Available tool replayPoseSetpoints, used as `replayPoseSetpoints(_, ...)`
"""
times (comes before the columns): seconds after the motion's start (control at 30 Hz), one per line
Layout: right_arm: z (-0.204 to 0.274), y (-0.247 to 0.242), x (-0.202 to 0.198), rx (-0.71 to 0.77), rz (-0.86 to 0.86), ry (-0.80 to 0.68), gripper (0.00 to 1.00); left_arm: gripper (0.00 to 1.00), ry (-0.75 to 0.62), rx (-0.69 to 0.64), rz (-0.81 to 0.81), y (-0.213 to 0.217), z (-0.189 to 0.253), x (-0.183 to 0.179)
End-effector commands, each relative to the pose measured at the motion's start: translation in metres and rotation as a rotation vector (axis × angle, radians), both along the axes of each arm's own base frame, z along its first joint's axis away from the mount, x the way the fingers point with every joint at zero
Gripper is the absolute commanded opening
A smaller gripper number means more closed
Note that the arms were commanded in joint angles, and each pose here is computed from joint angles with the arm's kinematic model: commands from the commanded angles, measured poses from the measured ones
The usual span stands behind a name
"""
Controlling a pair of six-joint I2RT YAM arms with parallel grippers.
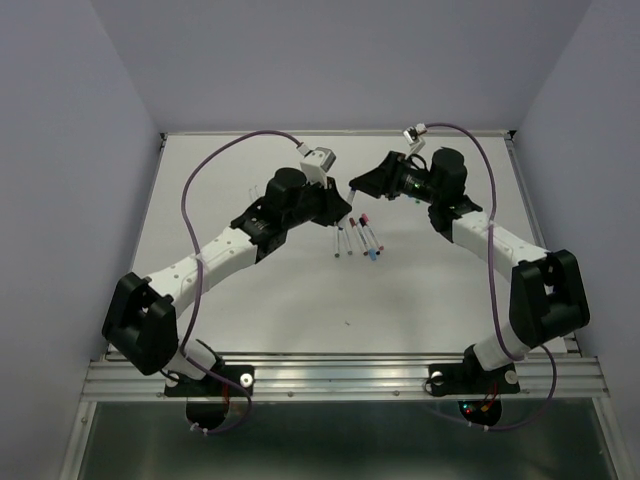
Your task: Open the pen caps
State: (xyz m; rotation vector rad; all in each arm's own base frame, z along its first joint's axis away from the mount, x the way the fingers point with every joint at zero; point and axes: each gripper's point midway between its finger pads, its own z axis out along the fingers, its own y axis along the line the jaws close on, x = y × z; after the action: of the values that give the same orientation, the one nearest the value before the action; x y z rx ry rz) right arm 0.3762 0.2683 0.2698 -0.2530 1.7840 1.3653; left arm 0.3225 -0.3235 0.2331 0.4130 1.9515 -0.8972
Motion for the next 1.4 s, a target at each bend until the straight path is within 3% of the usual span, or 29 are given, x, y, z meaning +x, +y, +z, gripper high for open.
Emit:
replayPoseSetpoints(0.0,0.032,0.002,0.008,0.023,-0.031,-0.101,0.66,0.00,-0.092,-0.080,-0.018,-0.001,0.036,-0.006)
replayPoseSetpoints(0.07,0.033,0.000,0.009,0.021,-0.043,-0.104,0.64,0.00,-0.092,-0.083,-0.021,-0.001,0.036,-0.007)
replayPoseSetpoints(0.23,0.036,0.005,0.008,0.030,-0.031,-0.113,0.41,0.00,-0.088,-0.091,-0.035,-0.003,0.036,-0.008)
replayPoseSetpoints(0.33,0.038,0.007,0.006,0.045,-0.013,-0.113,0.34,0.00,-0.086,-0.090,-0.034,-0.005,0.035,-0.007)
replayPoseSetpoints(0.43,0.041,0.009,0.005,0.059,-0.002,-0.116,0.19,0.00,-0.080,-0.095,-0.032,-0.006,0.033,-0.005)
replayPoseSetpoints(0.47,0.042,0.008,0.005,0.062,-0.005,-0.116,0.09,0.00,-0.079,-0.096,-0.035,-0.007,0.033,-0.006)
replayPoseSetpoints(0.53,0.044,0.007,0.006,0.067,-0.015,-0.122,0.02,0.00,-0.072,-0.101,-0.046,-0.008,0.031,-0.007)
replayPoseSetpoints(0.83,0.052,-0.020,0.047,0.015,-0.298,-0.115,0.01,0.00,0.046,-0.143,-0.107,-0.008,-0.005,-0.036)
replayPoseSetpoints(0.97,0.066,-0.064,0.092,-0.029,-0.538,-0.125,0.01,0.00,0.129,-0.122,-0.124,0.001,-0.037,-0.059)
replayPoseSetpoints(1.1,0.072,-0.100,0.125,-0.037,-0.651,-0.119,0.01,0.00,0.188,-0.106,-0.132,0.002,-0.054,-0.074)
replayPoseSetpoints(1.37,0.078,-0.126,0.156,-0.054,-0.669,-0.152,0.01,0.00,0.224,-0.093,-0.112,0.006,-0.066,-0.080)
